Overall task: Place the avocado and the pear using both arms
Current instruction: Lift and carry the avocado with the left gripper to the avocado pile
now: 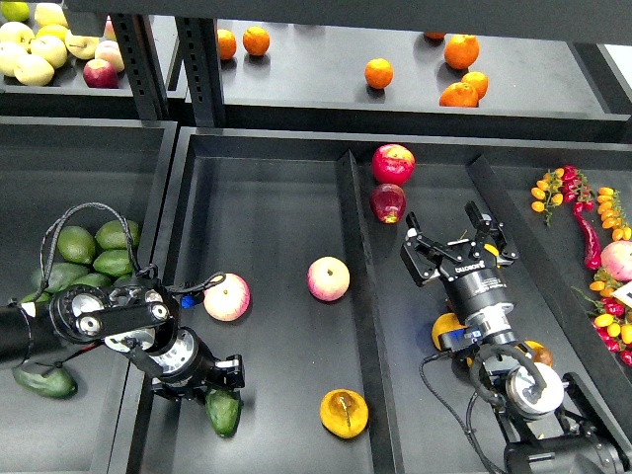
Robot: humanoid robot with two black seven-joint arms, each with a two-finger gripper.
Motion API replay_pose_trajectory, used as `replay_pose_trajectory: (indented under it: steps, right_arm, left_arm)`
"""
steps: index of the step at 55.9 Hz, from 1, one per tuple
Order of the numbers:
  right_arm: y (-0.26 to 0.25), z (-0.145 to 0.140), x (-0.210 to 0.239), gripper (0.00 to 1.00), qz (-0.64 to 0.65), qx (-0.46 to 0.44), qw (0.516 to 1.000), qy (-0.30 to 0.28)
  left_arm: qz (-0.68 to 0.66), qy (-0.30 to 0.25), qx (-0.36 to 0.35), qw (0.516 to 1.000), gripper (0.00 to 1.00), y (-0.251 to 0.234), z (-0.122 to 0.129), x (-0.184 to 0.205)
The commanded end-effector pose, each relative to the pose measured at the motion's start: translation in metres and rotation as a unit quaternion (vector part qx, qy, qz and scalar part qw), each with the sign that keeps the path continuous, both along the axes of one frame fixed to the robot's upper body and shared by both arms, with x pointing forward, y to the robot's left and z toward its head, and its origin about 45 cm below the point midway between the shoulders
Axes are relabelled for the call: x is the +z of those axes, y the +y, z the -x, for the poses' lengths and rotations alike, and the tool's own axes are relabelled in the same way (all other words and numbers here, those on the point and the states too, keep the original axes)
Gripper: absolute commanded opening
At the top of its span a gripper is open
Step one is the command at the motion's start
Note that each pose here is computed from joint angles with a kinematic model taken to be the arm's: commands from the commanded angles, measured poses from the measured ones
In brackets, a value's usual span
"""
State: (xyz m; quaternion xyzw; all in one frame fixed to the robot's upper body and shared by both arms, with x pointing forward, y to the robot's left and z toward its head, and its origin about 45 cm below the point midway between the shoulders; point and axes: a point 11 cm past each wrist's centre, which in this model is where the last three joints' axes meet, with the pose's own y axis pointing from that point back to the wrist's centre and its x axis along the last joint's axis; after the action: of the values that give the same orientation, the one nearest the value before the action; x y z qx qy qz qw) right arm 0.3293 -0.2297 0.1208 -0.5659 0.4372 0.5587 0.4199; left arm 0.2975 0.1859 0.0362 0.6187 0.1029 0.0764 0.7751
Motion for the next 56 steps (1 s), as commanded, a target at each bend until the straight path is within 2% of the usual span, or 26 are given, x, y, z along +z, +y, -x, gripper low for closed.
replay_pose_trajectory:
  steps: [1,2,6,20,30,40,56]
  right_arm:
    - [0.000,0.000,0.000,1.00,0.000,0.000,1.000,-0.001]
    - [-0.001,0.000,0.001,1.00,-0.001,-0.001,1.000,-0.002]
    - [-0.001,0.000,0.001,1.00,-0.001,-0.001,1.000,-0.002]
    - [0.000,0.000,0.001,1.00,-0.001,0.000,1.000,-0.002]
    - [0.000,0.000,0.001,1.00,-0.001,0.000,1.000,-0.003]
    - [0.002,0.001,0.000,1.00,0.000,0.003,1.000,-0.001]
    - [0.004,0.002,-0.001,1.00,0.000,0.006,1.000,-0.001]
  left_arm:
    - [0.007,-0.020,0.006,1.000,0.30,-0.001,-0.019,0.017]
    - [0.014,-0.036,0.020,0.999,0.31,0.002,-0.035,0.032]
    - [0.019,-0.057,0.036,0.998,0.31,0.008,-0.056,0.053]
    - [0.007,-0.109,0.091,0.990,0.32,0.057,-0.098,0.102]
    - [-0.020,-0.125,0.142,0.982,0.32,0.117,-0.102,0.116]
    - [-0.054,-0.121,0.192,0.972,0.34,0.178,-0.087,0.116]
    - [-0.067,-0.098,0.234,0.965,0.35,0.214,-0.061,0.097]
